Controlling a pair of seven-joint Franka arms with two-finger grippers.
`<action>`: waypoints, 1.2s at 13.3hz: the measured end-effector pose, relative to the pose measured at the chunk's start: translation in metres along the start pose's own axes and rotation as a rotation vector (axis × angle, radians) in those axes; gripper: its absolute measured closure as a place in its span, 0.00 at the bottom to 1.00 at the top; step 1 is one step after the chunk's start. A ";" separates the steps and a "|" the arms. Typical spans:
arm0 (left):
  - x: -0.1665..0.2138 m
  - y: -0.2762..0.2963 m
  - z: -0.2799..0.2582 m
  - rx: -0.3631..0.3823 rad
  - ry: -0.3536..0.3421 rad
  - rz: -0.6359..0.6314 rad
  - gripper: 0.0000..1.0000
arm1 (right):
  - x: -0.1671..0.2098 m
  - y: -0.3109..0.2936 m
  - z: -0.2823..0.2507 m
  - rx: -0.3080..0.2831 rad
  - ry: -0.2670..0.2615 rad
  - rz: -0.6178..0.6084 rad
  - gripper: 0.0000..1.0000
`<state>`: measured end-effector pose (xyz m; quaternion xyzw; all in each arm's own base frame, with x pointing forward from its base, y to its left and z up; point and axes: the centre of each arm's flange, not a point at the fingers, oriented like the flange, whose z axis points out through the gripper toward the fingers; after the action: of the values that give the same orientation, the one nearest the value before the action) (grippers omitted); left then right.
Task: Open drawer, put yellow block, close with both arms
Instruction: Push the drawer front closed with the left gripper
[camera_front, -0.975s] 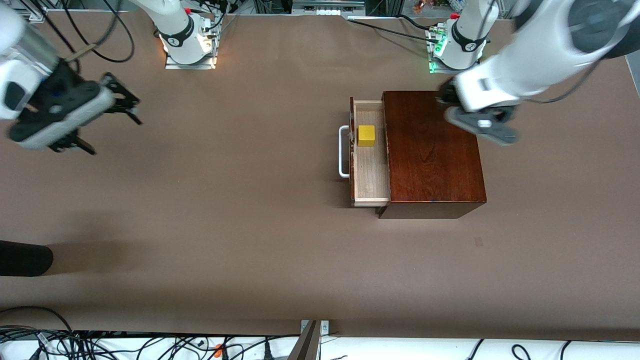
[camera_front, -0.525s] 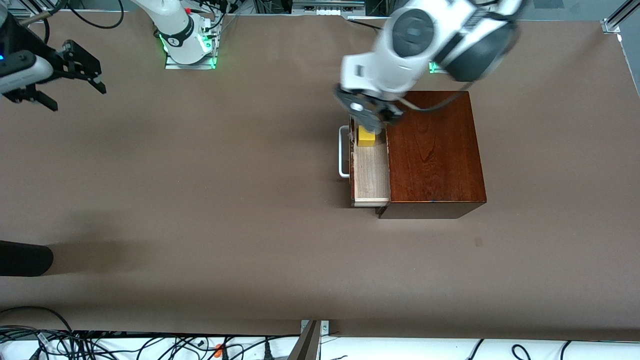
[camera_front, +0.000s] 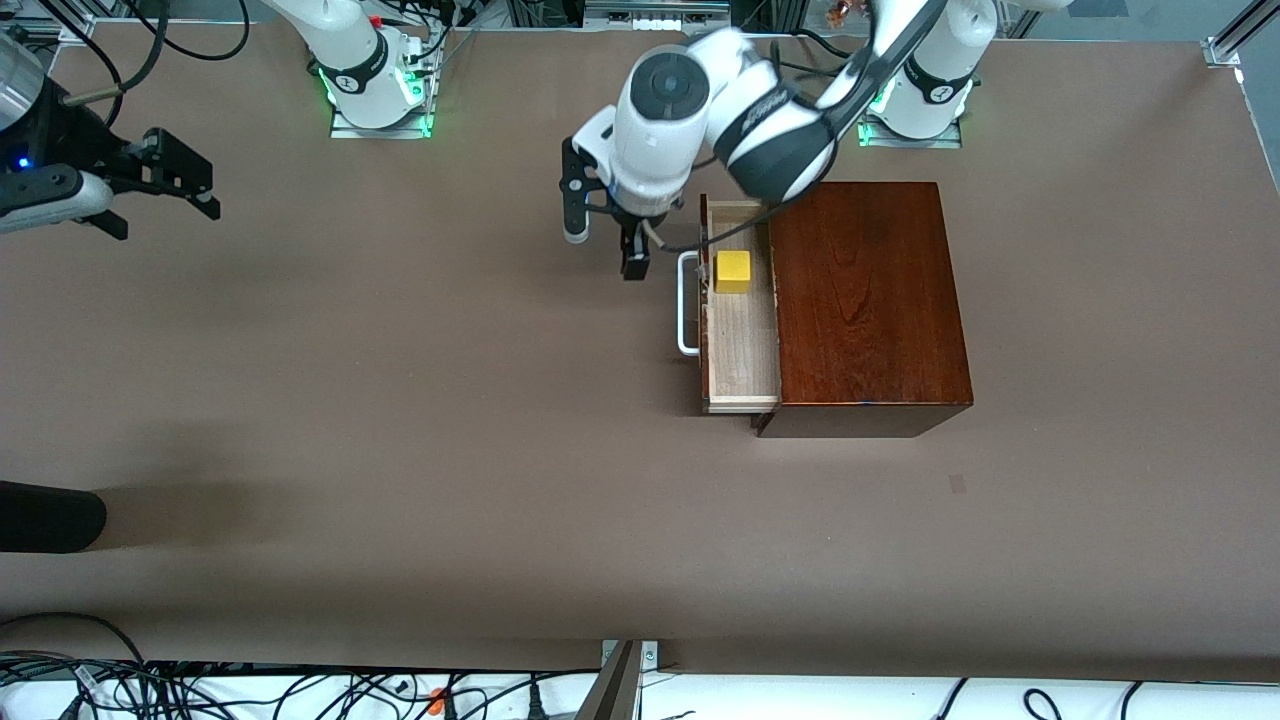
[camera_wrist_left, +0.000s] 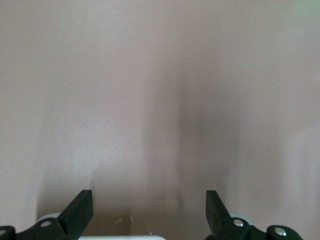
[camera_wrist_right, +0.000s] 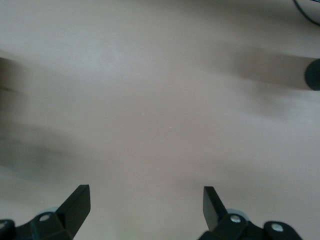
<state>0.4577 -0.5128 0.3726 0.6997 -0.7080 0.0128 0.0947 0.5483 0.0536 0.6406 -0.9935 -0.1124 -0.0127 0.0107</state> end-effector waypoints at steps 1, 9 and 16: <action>-0.004 -0.005 0.015 -0.001 -0.014 0.043 0.00 | 0.002 0.001 0.003 -0.002 -0.003 0.002 0.00; -0.056 -0.034 0.070 -0.028 -0.133 0.053 0.00 | 0.008 0.010 0.011 -0.014 -0.005 0.024 0.00; -0.092 -0.045 0.057 -0.056 -0.266 -0.026 0.00 | 0.029 0.011 0.024 -0.026 0.038 0.020 0.00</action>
<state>0.4958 -0.4312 0.2978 0.7015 -0.7052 -0.1009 0.0195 0.5794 0.0502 0.6176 -0.9942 -0.1021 -0.0327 -0.0002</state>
